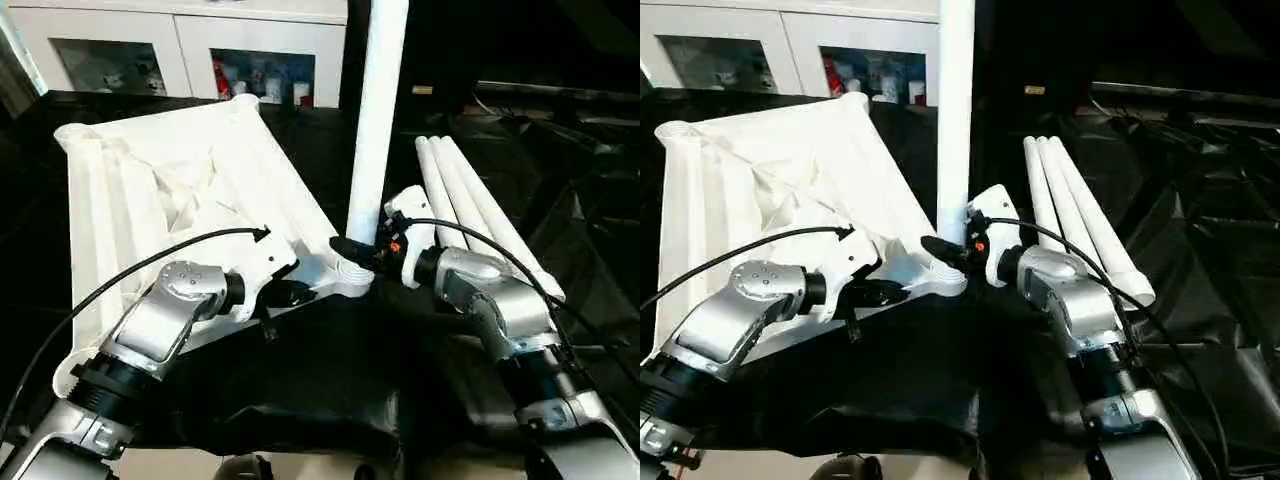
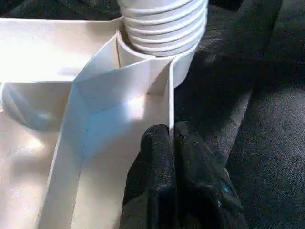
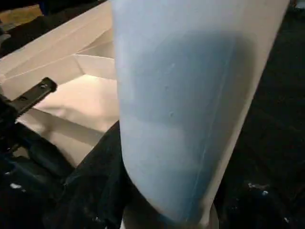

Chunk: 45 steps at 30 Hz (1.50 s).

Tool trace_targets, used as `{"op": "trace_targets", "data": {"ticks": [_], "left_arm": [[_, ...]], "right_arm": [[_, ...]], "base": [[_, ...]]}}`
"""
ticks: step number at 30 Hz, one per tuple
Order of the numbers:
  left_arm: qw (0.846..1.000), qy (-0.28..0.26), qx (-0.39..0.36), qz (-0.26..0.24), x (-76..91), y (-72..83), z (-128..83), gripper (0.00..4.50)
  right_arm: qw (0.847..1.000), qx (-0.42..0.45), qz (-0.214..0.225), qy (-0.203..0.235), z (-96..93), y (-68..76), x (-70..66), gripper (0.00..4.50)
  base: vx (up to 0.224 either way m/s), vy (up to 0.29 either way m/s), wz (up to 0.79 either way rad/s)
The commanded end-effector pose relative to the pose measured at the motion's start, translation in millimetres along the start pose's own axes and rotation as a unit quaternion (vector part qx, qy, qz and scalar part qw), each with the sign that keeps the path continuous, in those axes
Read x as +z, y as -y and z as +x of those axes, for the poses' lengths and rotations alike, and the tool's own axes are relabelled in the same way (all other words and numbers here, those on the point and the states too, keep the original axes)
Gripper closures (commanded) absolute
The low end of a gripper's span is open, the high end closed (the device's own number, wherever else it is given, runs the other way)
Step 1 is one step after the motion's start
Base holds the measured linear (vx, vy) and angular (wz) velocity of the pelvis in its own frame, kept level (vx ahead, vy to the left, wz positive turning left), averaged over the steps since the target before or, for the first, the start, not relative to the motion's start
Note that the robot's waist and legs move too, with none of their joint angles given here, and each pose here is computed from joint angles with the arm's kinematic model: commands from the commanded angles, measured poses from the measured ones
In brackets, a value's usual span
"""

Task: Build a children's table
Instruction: Insert table leg to table base

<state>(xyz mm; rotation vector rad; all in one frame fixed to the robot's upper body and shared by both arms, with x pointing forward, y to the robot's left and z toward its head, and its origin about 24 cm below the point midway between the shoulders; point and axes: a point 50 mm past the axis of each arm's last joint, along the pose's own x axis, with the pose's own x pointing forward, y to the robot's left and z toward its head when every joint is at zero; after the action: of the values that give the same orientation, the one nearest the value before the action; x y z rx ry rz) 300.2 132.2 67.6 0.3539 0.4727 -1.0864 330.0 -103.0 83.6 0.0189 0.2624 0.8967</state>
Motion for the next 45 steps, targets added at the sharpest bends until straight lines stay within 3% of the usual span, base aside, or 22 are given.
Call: {"op": "trace_targets", "data": {"ticks": [1,6,13,19,22,34,39,41,45], "left_arm": [[0.999,0.020,-0.004,0.025,14.3,-2.4,-1,4.50],[0.999,0.018,-0.028,0.031,14.4,3.4,0,4.50],[0.999,0.018,-0.013,0.032,14.4,-0.7,1,4.50],[0.999,0.024,0.010,0.029,16.3,-7.4,-1,4.50],[0.999,0.026,0.019,0.028,17.7,-10.1,-1,4.50],[0.999,0.031,0.031,0.028,23.0,-17.4,1,4.50],[0.999,0.027,0.028,0.033,23.2,-19.3,1,4.50],[0.999,0.025,0.029,0.036,22.9,-20.0,1,4.50],[0.999,0.024,0.026,0.039,22.5,-19.6,2,4.50]], "right_arm": [[1.000,0.000,0.015,-0.018,3.1,0.4,-10.5,2.57],[0.999,-0.009,0.041,-0.023,3.9,5.8,-19.3,2.57],[0.998,0.003,0.058,-0.039,-0.2,6.2,-31.1,2.57],[0.992,-0.028,0.121,0.000,-9.0,12.9,-41.1,2.57],[0.986,-0.053,0.158,0.022,-14.5,16.0,-52.9,2.57],[0.975,-0.090,0.191,0.076,-23.5,6.0,-84.9,2.57],[0.989,-0.082,0.112,0.052,-24.0,-1.0,-85.7,2.57],[0.996,-0.077,0.050,0.011,-22.2,-3.8,-85.6,2.57],[0.998,-0.061,0.015,-0.009,-18.3,-6.3,-83.0,2.57]], "base": [[0.000,0.000,0.00],[0.000,0.000,0.00],[0.000,0.000,0.00],[0.000,0.000,0.00],[0.000,0.000,0.00],[0.000,0.000,0.00],[0.000,0.000,0.00],[0.000,0.000,0.00],[0.000,0.000,0.00]]}}
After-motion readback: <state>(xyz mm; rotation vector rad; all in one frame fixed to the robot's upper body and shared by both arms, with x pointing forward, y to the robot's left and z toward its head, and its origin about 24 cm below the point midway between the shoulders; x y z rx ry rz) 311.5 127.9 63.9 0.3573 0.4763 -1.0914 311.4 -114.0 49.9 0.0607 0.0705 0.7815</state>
